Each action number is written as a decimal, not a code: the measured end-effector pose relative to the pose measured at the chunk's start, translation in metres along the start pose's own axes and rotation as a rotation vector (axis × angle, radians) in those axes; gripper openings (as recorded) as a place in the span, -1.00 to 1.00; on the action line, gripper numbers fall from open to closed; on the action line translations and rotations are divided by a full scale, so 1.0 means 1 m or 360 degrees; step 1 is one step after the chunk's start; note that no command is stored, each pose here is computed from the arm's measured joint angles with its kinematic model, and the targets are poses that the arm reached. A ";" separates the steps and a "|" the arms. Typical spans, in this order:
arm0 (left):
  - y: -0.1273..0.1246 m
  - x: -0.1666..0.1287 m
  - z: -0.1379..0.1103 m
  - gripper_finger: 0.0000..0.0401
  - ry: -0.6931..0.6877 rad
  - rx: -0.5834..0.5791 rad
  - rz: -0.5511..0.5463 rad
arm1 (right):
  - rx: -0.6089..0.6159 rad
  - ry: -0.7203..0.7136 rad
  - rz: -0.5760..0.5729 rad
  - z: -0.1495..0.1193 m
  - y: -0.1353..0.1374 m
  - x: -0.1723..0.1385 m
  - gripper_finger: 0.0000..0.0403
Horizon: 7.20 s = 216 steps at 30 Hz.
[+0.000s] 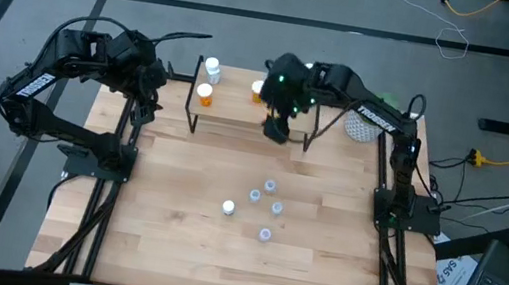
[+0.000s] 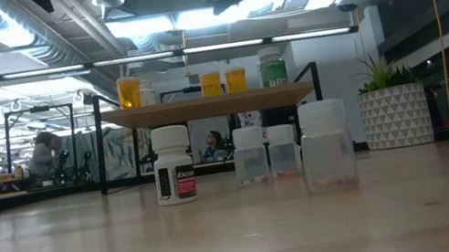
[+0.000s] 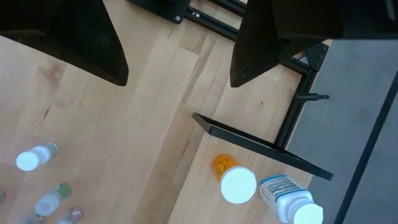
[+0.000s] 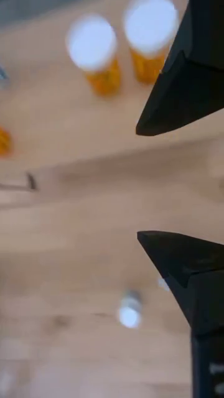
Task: Pick and place medicine bottles onto shelf by color
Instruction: Put the transparent medicine bottle on the shelf
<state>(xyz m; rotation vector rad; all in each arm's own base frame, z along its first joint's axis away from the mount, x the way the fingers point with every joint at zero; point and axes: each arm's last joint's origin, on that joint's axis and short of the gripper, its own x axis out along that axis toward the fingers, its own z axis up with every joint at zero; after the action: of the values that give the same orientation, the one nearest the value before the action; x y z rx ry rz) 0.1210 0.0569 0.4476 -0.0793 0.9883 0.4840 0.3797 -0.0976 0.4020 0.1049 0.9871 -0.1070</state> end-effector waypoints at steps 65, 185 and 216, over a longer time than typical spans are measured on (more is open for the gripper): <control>0.000 0.000 0.001 0.39 -0.0011 -0.0056 -0.0002 | -0.0061 -0.0079 0.0497 -0.178 0.161 0.029 0.32; -0.065 0.122 0.072 0.39 0.0434 0.0676 -0.0069 | 0.0729 -0.0067 -0.0878 -0.114 -0.063 0.041 -0.03; -0.062 0.116 0.062 0.39 0.0581 0.0652 -0.0091 | 0.0150 -0.0040 -0.0088 -0.114 0.106 0.060 0.38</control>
<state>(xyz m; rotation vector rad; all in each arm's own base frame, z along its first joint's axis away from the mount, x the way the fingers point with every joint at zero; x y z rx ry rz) 0.2487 0.0599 0.3776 0.1780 1.4223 0.2085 0.3329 0.0202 0.2935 0.1621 0.9599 -0.2053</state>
